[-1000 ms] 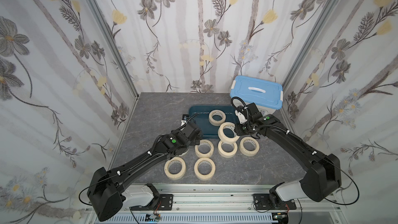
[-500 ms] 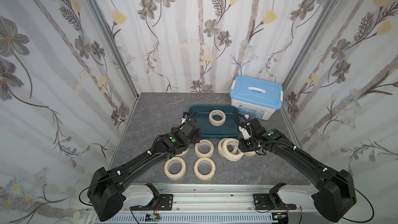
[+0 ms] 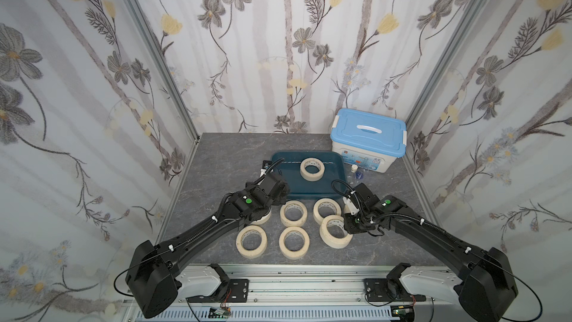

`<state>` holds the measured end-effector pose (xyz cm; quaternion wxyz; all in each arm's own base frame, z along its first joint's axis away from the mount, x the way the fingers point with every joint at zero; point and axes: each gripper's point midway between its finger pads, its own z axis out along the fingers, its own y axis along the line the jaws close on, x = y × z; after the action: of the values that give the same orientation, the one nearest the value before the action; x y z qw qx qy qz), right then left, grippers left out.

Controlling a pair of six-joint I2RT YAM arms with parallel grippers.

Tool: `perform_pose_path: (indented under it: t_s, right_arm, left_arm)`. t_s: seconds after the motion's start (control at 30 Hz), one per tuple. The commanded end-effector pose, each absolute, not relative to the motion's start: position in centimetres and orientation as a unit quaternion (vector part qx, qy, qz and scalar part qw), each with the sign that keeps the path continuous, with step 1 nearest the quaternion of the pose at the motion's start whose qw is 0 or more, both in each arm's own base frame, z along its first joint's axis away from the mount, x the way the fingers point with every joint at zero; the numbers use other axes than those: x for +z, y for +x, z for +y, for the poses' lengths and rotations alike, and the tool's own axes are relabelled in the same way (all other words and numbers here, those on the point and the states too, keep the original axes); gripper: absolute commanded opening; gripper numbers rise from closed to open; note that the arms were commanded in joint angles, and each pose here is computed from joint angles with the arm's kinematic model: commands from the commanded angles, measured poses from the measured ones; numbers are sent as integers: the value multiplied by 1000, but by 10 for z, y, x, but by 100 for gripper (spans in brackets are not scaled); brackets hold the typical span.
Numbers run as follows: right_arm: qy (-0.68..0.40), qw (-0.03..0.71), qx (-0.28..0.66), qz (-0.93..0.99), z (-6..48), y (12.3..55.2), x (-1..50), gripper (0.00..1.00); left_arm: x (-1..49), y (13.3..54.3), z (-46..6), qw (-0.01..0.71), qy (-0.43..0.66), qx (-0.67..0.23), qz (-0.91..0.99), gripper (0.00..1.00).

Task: Take out the art tape in the storage box
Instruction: Place the art tape at the center of the board.

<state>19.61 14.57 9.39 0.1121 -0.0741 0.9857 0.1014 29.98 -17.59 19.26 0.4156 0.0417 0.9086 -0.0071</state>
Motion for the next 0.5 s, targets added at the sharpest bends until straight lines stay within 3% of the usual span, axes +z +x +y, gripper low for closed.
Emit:
perform_pose_path:
  t_s: [0.0,0.47]
  right_arm:
    - [-66,98,111,987,150,189,91,19]
    - [-75,73,89,990,148,180,73,19]
  left_arm:
    - [199,305,-176,428,38,-7,903,100]
    - [197,305,-173,426,35,-3,904,100]
